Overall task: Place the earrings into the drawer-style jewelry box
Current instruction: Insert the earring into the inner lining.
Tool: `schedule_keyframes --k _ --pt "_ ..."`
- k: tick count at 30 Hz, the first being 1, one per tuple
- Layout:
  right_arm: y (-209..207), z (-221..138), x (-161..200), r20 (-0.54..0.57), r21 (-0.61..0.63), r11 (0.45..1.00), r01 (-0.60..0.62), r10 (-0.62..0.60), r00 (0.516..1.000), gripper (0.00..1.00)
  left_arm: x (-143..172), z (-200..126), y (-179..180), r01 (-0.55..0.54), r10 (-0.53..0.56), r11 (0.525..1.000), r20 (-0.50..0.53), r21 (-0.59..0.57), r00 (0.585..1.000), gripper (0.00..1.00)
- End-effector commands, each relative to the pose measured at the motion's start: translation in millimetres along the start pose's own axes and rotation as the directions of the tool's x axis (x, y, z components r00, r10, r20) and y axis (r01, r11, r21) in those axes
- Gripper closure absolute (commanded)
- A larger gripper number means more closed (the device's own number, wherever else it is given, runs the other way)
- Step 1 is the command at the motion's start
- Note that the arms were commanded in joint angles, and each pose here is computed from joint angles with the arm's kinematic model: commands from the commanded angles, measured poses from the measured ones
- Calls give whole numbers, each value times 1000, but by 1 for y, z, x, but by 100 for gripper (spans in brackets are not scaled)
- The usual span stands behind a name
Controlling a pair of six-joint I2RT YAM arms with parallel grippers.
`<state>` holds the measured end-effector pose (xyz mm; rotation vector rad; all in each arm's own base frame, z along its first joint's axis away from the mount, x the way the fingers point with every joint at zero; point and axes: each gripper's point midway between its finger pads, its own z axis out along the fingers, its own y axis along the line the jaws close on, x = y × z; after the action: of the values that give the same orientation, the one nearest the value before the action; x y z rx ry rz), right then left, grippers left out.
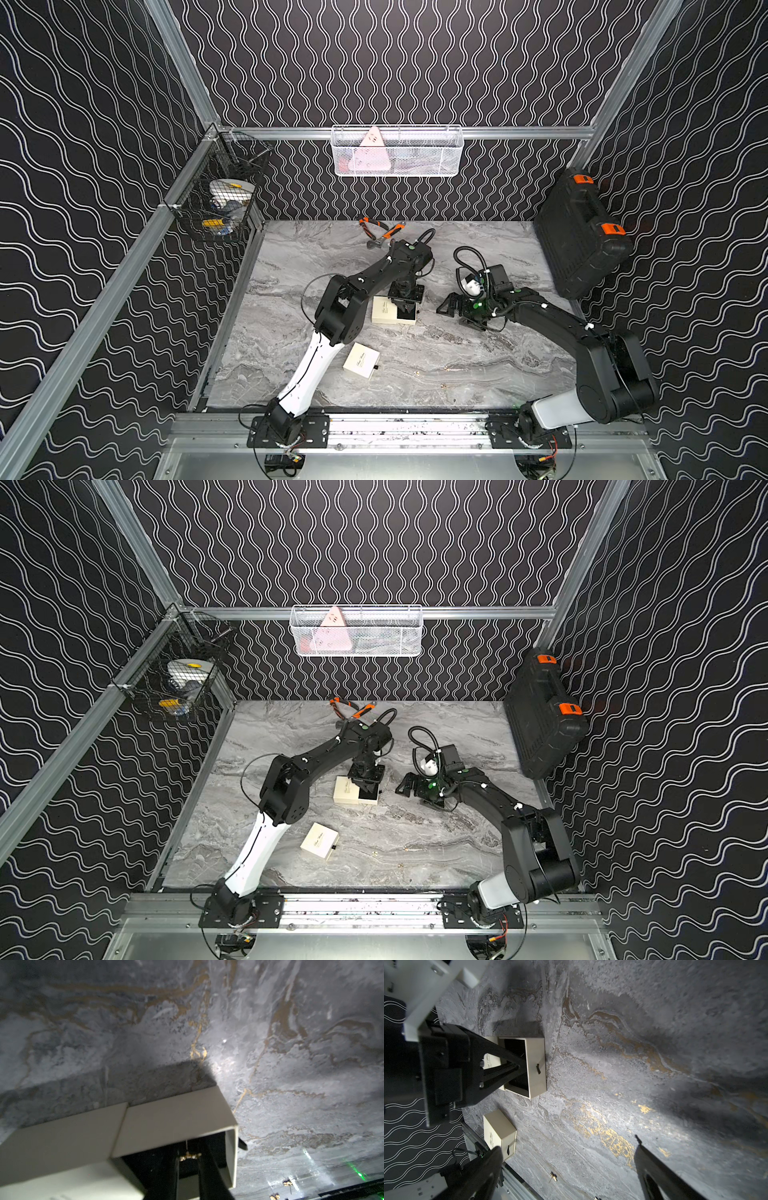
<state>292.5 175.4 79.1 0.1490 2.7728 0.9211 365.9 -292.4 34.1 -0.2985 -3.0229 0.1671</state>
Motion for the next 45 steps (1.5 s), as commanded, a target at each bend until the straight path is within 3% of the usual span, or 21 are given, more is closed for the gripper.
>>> schedule_keyframes --k 1,8,17,28,45 --pt "4 -2 -1 8 -20 1000 8 -8 1000 0 2 4 5 -20 19 999 -14 -49 1000 100" --pt "5 -3 1 1 -25 1000 7 -7 1000 0 3 17 13 -51 49 990 -22 -135 999 100" --pt "8 -4 6 -11 -42 999 6 -6 1000 0 -2 34 12 -62 58 987 -28 -149 998 99" --pt "10 -5 8 -17 -53 999 6 -7 1000 0 -18 15 6 -60 69 988 60 -145 996 99" --pt "12 -3 8 -20 -71 997 0 -2 1000 0 -14 0 5 -54 66 989 87 -134 994 99"
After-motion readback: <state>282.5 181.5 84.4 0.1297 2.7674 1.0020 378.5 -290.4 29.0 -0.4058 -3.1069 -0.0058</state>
